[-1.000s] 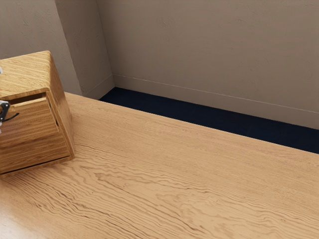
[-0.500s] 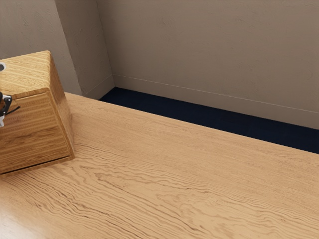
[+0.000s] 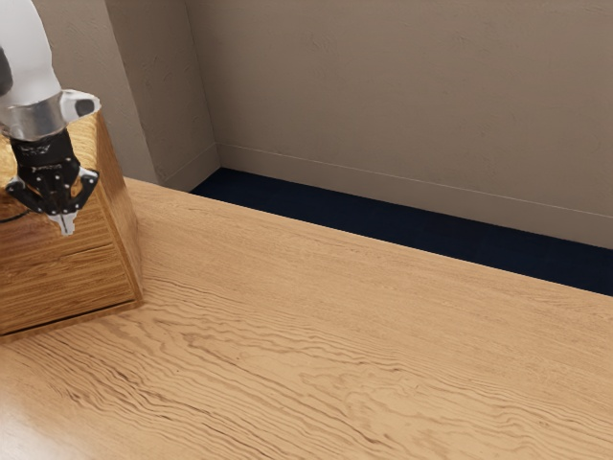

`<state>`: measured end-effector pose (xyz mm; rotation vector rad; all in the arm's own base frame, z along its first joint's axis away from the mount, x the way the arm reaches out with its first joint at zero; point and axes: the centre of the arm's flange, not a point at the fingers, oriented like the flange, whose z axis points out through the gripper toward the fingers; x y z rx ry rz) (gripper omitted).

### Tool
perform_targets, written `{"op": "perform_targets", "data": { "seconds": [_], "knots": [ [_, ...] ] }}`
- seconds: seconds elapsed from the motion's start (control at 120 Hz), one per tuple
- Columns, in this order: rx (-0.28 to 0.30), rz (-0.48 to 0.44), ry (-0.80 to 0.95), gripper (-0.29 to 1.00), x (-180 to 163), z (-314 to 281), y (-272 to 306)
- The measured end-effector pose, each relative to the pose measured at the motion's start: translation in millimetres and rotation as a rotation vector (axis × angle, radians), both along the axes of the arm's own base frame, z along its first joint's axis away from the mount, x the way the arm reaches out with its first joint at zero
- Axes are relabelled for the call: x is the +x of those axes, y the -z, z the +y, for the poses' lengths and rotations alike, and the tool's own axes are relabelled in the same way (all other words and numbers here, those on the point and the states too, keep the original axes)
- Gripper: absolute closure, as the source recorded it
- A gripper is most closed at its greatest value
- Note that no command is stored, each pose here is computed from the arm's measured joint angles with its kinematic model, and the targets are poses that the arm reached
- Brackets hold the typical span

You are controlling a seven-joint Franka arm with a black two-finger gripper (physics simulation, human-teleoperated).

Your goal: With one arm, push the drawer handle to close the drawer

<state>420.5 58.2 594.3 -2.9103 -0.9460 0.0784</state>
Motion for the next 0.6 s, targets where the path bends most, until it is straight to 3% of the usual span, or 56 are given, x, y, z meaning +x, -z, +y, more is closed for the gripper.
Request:
{"op": "perform_targets", "data": {
  "seconds": [0.117,0.192,0.383,0.6],
  "knots": [
    [0.044,-0.020,0.093,0.78,18,-91,-38],
    [0.043,-0.033,0.137,0.69,33,-124,-52],
    [-0.017,-0.042,0.203,0.30,87,-133,-63],
    [-0.053,-0.077,0.378,0.11,91,-154,-86]
  ]
}}
